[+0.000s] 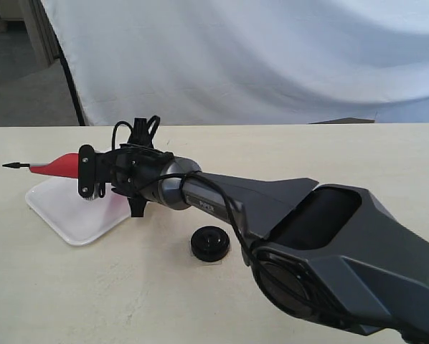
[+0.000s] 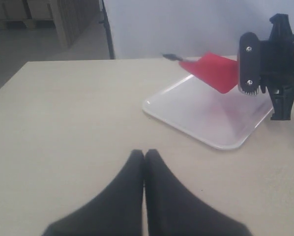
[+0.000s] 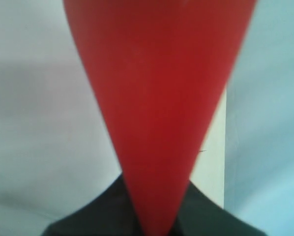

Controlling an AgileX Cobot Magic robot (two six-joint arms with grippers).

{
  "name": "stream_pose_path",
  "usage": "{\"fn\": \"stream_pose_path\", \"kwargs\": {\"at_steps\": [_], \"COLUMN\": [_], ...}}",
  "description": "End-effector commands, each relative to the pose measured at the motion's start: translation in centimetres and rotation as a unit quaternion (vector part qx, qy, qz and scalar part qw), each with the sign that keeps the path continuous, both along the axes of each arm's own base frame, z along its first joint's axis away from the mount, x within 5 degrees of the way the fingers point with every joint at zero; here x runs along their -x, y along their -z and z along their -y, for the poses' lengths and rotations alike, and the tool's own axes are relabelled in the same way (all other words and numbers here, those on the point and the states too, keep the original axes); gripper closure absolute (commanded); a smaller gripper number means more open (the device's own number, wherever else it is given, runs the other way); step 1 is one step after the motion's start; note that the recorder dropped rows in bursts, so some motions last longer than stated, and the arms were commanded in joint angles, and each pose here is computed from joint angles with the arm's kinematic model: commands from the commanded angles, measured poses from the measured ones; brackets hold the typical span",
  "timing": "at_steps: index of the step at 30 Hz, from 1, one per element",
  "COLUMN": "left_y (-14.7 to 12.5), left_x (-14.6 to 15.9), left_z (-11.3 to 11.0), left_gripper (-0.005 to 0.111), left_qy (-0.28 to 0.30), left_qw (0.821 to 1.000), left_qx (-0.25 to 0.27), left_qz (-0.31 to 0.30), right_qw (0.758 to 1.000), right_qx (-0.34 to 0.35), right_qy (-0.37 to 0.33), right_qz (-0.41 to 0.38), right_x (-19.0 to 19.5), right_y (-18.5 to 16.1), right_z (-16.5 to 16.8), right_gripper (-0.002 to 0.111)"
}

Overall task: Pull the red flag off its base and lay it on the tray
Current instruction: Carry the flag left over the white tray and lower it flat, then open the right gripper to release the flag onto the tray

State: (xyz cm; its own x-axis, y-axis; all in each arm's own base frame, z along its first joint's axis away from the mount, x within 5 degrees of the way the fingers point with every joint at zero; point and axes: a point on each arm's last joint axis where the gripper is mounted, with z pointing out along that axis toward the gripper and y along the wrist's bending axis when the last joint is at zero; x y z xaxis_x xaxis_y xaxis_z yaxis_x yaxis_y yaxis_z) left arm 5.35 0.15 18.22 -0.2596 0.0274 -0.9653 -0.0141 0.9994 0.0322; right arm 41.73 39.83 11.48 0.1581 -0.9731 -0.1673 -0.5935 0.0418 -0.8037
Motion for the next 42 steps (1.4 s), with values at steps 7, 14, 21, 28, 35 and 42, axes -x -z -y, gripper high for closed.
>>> {"fn": "stream_pose_path", "kwargs": {"at_steps": [7, 14, 21, 28, 35, 42], "left_y": [0.0, 0.0, 0.0, 0.0, 0.0, 0.0], "left_x": [0.0, 0.0, 0.0, 0.0, 0.0, 0.0], "left_z": [0.0, 0.0, 0.0, 0.0, 0.0, 0.0], "left_gripper": [0.107, 0.107, 0.107, 0.107, 0.107, 0.107], "left_qy": [0.001, 0.001, 0.001, 0.001, 0.001, 0.001], "left_qw": [1.000, 1.000, 1.000, 1.000, 1.000, 1.000], "left_qx": [0.002, 0.002, 0.002, 0.002, 0.002, 0.002], "left_qz": [0.003, 0.003, 0.003, 0.003, 0.003, 0.003], "right_qw": [1.000, 1.000, 1.000, 1.000, 0.996, 0.993], "right_qx": [0.020, 0.024, 0.025, 0.020, 0.018, 0.010], "right_qy": [0.013, 0.015, 0.016, 0.019, 0.082, 0.114], "right_qz": [0.001, -0.002, -0.004, -0.003, -0.012, -0.029], "right_x": [-0.6, -0.6, -0.6, -0.6, 0.5, 1.4], "right_y": [0.3, 0.8, 1.0, 0.7, -2.4, -4.5], "right_z": [0.8, 0.9, 0.9, 0.9, 1.1, 1.4], "right_gripper": [0.108, 0.108, 0.087, 0.052, 0.052, 0.052]}}
